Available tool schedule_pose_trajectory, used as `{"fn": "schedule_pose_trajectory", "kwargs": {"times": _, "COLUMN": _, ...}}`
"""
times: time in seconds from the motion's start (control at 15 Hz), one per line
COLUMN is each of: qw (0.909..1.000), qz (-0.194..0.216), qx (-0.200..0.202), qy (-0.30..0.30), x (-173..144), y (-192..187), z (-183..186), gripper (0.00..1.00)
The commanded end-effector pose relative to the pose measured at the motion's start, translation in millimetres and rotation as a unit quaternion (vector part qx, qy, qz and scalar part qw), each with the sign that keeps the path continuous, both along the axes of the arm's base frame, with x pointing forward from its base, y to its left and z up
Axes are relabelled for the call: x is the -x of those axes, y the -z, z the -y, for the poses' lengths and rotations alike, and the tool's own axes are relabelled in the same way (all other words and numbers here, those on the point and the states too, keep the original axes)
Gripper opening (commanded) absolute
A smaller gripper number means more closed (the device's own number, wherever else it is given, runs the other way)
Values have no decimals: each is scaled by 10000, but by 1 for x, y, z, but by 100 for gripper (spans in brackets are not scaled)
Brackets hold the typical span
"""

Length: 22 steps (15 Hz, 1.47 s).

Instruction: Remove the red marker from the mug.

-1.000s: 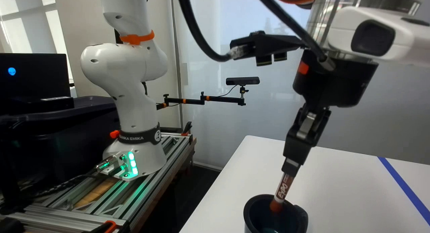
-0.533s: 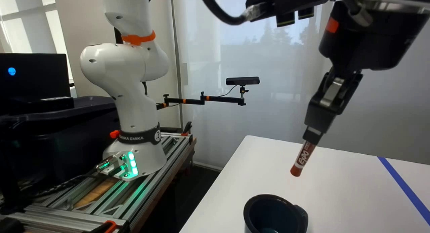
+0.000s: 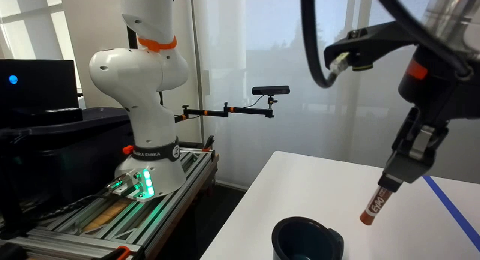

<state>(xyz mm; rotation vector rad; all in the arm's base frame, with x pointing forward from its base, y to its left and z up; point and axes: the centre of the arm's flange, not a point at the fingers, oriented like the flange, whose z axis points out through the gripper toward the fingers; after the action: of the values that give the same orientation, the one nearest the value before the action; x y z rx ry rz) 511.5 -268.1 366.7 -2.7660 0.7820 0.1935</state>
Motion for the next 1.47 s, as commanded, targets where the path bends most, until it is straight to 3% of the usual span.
{"fn": "schedule_pose_trajectory", "kwargs": {"times": 0.0, "qw": 9992, "qz": 123, "qx": 372, "qy": 120, "x": -18, "y": 20, "z": -5, "gripper": 5}}
{"fn": "schedule_pose_trajectory", "kwargs": {"times": 0.4, "qw": 9951, "qz": 316, "qx": 813, "qy": 466, "x": -30, "y": 55, "z": 3, "gripper": 5}}
{"fn": "schedule_pose_trajectory", "kwargs": {"times": 0.6, "qw": 9804, "qz": 912, "qx": 1578, "qy": 751, "x": -33, "y": 60, "z": 7, "gripper": 5}}
{"fn": "schedule_pose_trajectory", "kwargs": {"times": 0.87, "qw": 9573, "qz": 1396, "qx": 2368, "qy": 896, "x": -36, "y": 67, "z": -1, "gripper": 5}}
{"fn": "schedule_pose_trajectory", "kwargs": {"times": 1.2, "qw": 9422, "qz": 1904, "qx": 2677, "qy": 655, "x": -29, "y": 87, "z": -16, "gripper": 5}}
{"fn": "schedule_pose_trajectory", "kwargs": {"times": 1.4, "qw": 9421, "qz": 2030, "qx": 2606, "qy": 568, "x": -22, "y": 98, "z": -24, "gripper": 5}}
